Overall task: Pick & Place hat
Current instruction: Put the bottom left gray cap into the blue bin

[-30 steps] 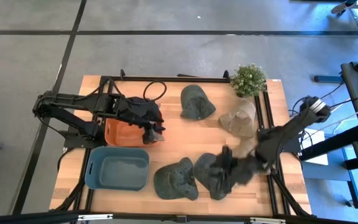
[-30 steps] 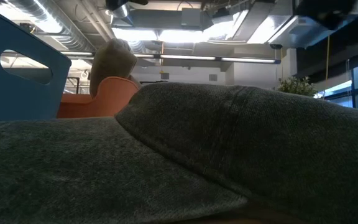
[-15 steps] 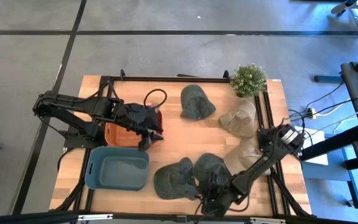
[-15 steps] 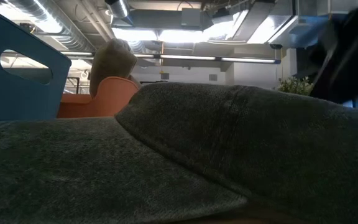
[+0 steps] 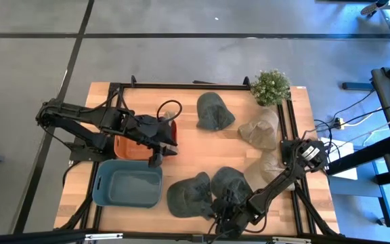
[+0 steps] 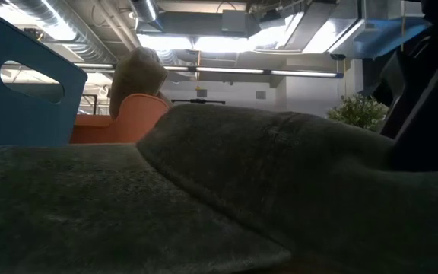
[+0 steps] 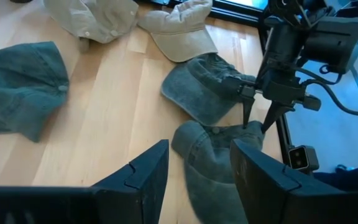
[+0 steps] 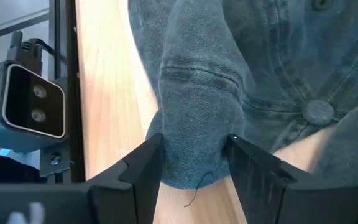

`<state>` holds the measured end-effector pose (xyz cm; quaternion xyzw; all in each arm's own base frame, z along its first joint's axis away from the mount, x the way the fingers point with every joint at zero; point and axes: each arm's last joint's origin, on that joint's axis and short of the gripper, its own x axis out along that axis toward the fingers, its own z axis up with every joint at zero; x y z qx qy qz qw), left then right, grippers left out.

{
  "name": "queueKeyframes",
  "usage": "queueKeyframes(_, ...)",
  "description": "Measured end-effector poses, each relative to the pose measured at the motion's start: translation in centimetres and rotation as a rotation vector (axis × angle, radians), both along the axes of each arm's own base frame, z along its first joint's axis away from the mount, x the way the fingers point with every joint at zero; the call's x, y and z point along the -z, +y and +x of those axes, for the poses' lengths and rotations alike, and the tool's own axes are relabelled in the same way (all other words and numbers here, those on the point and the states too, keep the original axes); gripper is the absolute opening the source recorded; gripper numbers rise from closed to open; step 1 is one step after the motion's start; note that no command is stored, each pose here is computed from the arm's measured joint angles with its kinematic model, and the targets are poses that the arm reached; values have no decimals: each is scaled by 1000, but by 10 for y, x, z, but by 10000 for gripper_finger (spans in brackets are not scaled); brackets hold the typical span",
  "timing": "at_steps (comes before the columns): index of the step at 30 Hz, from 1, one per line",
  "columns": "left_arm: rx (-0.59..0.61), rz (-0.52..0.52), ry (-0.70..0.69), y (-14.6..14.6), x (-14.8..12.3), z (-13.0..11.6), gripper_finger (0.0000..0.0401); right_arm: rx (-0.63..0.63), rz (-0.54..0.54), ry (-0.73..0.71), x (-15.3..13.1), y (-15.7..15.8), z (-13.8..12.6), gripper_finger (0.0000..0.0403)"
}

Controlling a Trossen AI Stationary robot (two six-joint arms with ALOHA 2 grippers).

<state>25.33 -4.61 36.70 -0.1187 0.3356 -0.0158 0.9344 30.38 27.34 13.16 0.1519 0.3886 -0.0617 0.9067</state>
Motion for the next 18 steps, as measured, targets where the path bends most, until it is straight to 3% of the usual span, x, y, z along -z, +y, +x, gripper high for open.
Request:
queueKeyframes(13, 15, 22, -3, 0, 0, 0, 164, 12, 66, -47, -4, -3, 11, 178)
queueKeyframes(18, 21, 30, -4, 0, 0, 0, 160, 13, 60, -42, -3, -3, 11, 149)
